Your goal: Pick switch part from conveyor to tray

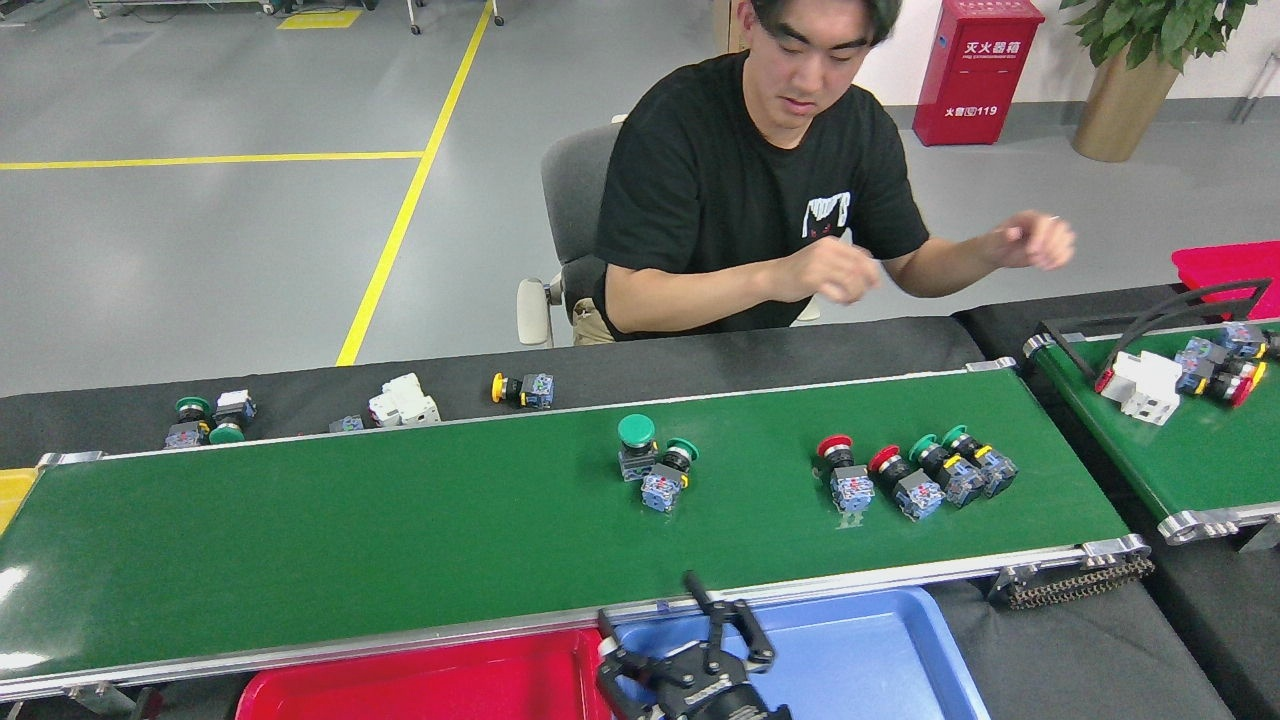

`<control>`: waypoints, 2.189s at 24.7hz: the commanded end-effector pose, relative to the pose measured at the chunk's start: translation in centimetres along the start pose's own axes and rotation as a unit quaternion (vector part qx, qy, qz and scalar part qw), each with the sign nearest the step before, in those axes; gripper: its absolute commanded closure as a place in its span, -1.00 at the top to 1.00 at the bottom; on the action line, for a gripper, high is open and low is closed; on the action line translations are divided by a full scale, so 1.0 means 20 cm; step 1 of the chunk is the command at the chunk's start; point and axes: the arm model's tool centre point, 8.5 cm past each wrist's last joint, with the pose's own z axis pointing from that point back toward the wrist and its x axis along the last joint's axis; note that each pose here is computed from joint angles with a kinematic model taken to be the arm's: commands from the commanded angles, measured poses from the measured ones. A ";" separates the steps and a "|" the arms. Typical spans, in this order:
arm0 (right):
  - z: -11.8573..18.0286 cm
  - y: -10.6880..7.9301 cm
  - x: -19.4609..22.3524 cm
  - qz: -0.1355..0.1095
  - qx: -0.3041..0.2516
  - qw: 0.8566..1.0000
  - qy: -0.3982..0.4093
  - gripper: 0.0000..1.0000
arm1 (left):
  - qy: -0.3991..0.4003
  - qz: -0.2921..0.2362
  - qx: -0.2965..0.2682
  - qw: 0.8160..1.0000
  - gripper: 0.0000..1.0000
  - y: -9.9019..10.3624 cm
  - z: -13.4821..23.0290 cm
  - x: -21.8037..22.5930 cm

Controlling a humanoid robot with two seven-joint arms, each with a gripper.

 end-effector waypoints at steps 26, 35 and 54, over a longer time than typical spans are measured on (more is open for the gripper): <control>-0.49 -0.09 0.14 0.027 0.035 0.999 0.033 1.00 | -0.231 -0.075 0.030 0.970 1.00 0.35 -0.77 1.24; -0.61 -0.09 0.13 0.040 0.052 0.997 0.036 0.27 | -0.232 -0.063 -0.006 0.971 1.00 0.31 -0.99 1.31; -0.24 -0.15 0.49 0.022 0.011 0.968 -0.248 -0.85 | -0.161 -0.064 -0.053 0.983 1.00 0.18 -1.08 1.17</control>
